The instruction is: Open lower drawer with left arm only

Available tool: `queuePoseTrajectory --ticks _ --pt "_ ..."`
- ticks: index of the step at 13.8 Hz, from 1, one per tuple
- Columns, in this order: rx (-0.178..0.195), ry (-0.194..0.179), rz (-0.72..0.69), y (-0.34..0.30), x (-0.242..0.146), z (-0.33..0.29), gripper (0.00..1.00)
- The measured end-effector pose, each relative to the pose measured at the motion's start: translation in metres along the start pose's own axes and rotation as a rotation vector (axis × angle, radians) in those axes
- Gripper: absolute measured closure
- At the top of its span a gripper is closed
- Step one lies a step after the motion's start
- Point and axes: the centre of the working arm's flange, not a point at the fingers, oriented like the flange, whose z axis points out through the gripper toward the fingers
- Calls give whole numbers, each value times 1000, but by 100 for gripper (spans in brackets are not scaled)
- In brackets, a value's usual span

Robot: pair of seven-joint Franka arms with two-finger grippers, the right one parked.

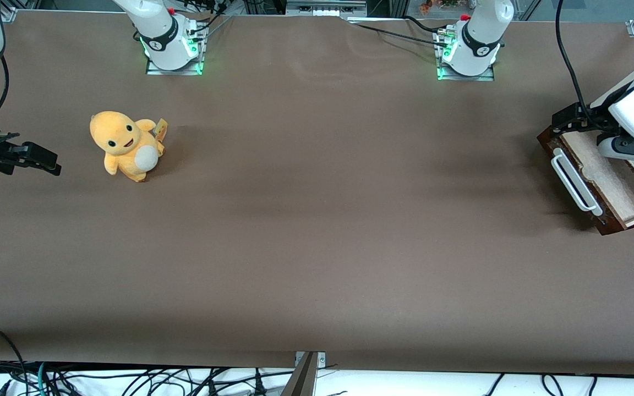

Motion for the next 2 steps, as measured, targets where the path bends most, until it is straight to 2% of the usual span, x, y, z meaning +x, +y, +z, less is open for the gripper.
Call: queuePoseTrajectory --ticks 2 --pt "0 0 -1 0 0 0 0"
